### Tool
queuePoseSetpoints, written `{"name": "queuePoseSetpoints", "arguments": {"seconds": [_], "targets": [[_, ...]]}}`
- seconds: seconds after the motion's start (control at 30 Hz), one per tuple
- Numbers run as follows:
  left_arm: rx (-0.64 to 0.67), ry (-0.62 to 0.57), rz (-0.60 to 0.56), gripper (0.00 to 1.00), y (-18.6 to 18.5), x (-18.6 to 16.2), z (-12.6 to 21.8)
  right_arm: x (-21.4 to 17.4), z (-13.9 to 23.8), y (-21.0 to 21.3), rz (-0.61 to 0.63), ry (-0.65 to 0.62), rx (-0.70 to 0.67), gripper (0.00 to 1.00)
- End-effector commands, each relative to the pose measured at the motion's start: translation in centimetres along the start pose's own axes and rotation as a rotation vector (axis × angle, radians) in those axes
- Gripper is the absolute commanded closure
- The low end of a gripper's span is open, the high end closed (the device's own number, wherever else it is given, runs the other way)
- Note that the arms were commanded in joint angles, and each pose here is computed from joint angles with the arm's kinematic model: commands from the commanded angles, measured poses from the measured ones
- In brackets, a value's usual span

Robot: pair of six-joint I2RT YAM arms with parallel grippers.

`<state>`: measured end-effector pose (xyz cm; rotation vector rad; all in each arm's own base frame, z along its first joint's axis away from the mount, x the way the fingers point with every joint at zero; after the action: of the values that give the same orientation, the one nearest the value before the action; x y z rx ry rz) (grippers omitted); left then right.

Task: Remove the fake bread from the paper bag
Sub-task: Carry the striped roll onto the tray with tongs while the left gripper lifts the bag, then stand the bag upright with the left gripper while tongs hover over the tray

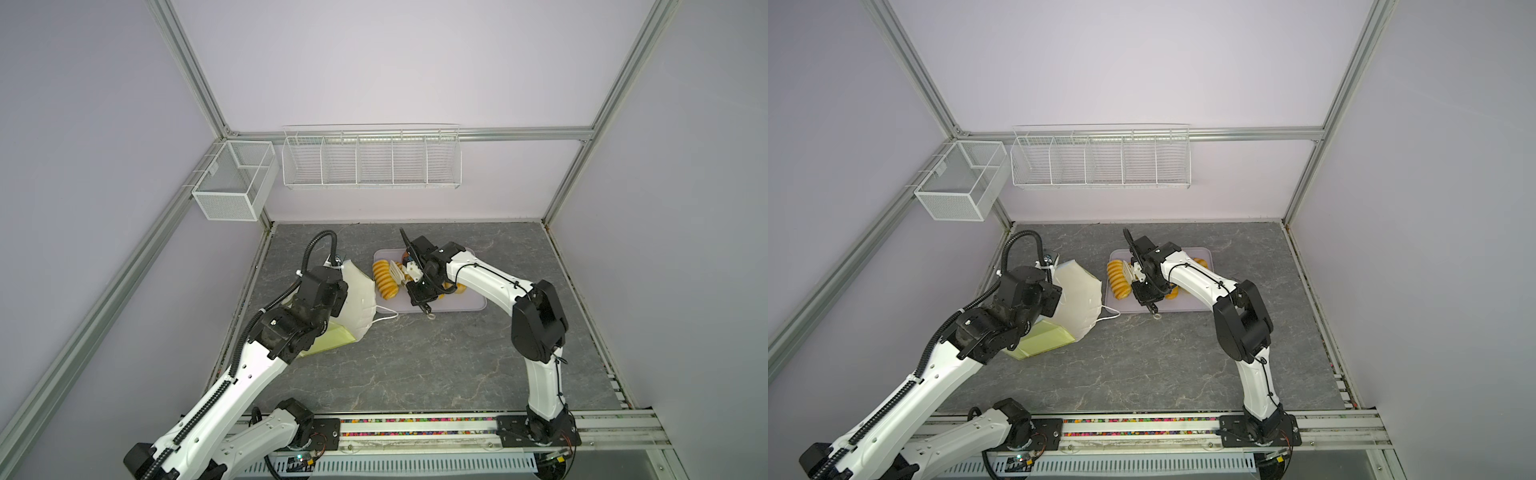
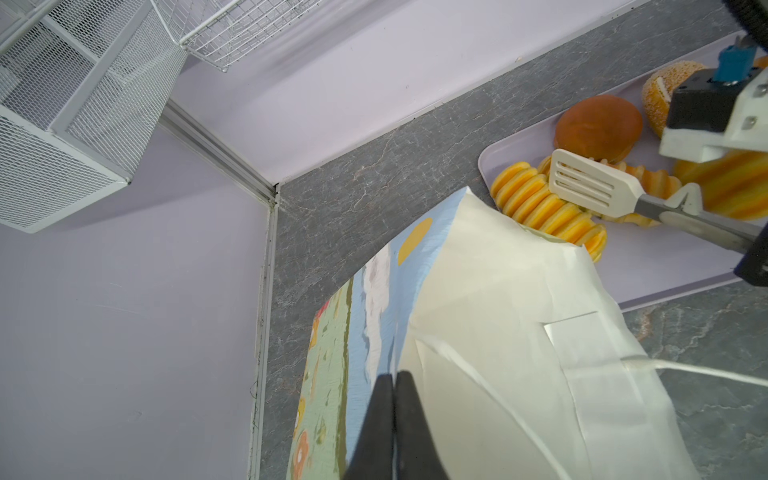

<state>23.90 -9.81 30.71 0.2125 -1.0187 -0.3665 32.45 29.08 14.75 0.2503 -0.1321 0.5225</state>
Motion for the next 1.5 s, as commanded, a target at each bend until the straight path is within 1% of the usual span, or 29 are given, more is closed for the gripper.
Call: {"name": "queuePoseSetpoints", "arguments": {"seconds": [0.0,0.17,0.23,0.3,0.47,0.6,0.77,0.87,0.9,0.93,1.03,1.23,1.37,1.47], "targets": [[0.012,-0.017,0.017,1.0,0.8,0.7,0.8,0.0,1.1,-2.3,-0.007,0.014,-0.082,0.93],[0.006,-0.03,0.025,1.0,0.9,1.3,1.0,0.2,1.9,-3.2,-0.017,-0.005,-0.117,0.88],[0.003,-0.034,0.026,1.0,1.0,1.6,0.9,0.4,2.2,-3.1,-0.017,-0.014,-0.113,0.82],[0.0,-0.04,0.029,1.0,1.0,2.0,0.9,0.4,2.4,-3.0,-0.018,-0.021,-0.11,0.8],[-0.011,-0.057,0.035,1.0,1.0,3.0,0.8,0.6,4.0,-2.8,-0.02,-0.073,-0.116,0.8],[-0.021,-0.087,0.045,1.0,1.5,4.5,0.9,0.8,6.3,-2.6,-0.021,-0.141,-0.127,0.81],[-0.041,-0.131,0.102,1.0,3.1,6.8,0.7,0.7,9.2,-2.0,-0.027,-0.24,-0.13,0.83],[-0.053,-0.151,0.149,1.0,4.1,8.0,0.0,0.1,10.6,-1.6,-0.033,-0.285,-0.119,0.86],[-0.059,-0.157,0.165,1.0,4.3,8.4,-0.4,0.4,11.2,-1.3,-0.032,-0.332,-0.108,0.86],[-0.069,-0.163,0.184,1.0,4.5,8.7,-0.7,0.2,11.6,-1.2,-0.034,-0.351,-0.102,0.87],[-0.089,-0.173,0.227,1.0,5.0,9.5,-2.0,-0.4,12.3,-0.8,-0.038,-0.39,-0.086,0.88],[-0.142,-0.204,0.346,1.0,6.3,11.0,-5.2,-2.0,13.1,-0.6,-0.061,-0.44,-0.059,0.89],[-0.175,-0.227,0.404,1.0,6.7,12.3,-7.3,-2.7,13.5,-0.8,-0.07,-0.456,-0.063,0.9],[-0.2,-0.24,0.47,1.0,7.2,13.3,-9.2,-2.9,13.6,-0.9,-0.078,-0.477,-0.062,0.9]]}}
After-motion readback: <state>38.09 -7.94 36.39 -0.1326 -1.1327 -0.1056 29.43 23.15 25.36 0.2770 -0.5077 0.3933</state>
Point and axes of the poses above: each gripper's point midway between its finger pads, its own z axis back along the fingers, its own y axis along the line the jaws close on, x = y × z, the point moved 5 cm from there along z, back along the fingers, and after that the axes turned 2 degrees about z, right-handed, at the moved point
